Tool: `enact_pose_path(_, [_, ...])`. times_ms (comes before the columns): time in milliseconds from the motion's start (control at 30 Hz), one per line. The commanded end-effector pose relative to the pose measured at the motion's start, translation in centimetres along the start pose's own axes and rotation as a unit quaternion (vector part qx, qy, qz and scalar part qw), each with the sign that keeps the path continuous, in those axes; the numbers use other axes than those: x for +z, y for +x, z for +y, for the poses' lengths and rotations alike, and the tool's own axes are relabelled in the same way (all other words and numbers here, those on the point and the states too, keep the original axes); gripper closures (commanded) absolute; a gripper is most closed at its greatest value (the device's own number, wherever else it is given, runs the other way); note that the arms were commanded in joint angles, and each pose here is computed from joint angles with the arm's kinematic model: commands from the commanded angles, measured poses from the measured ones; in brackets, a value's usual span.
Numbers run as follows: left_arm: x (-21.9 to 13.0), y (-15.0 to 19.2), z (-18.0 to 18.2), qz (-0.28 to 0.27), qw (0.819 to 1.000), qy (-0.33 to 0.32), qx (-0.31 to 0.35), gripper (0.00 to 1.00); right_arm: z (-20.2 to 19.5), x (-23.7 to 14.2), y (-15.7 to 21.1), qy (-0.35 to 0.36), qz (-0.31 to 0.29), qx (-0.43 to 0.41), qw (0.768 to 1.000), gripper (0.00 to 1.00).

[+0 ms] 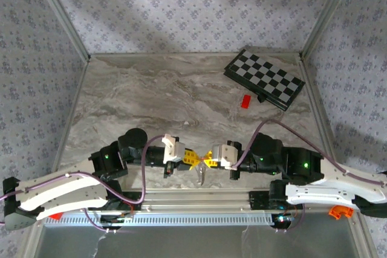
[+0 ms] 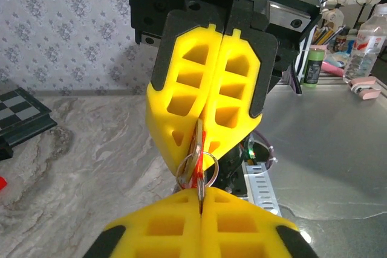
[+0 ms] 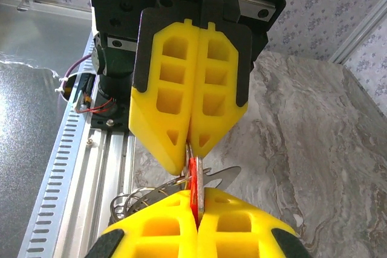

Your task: Put the keys on the keyring

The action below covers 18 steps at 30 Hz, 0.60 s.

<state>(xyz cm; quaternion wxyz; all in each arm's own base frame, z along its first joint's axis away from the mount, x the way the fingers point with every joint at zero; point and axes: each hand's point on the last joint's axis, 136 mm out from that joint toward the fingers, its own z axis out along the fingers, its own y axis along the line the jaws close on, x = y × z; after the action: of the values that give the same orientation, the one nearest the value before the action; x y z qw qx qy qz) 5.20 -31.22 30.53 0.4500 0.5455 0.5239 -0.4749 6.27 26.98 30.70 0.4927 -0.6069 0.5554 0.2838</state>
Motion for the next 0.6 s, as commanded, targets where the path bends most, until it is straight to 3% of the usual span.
enact_pose_path(0, [-0.4, -1.4, -0.2, -0.02, 1.0, 0.004, 0.011, 1.0, -0.6, -1.0, -1.9, 0.011, -0.028, -0.01, 1.0, 1.0])
enact_pose_path(567, [-2.1, -1.8, 0.4, -0.041, 0.998, -0.036, 0.027, 1.0, -0.9, -1.4, -1.0, 0.026, -0.022, 0.002, 0.999, 1.0])
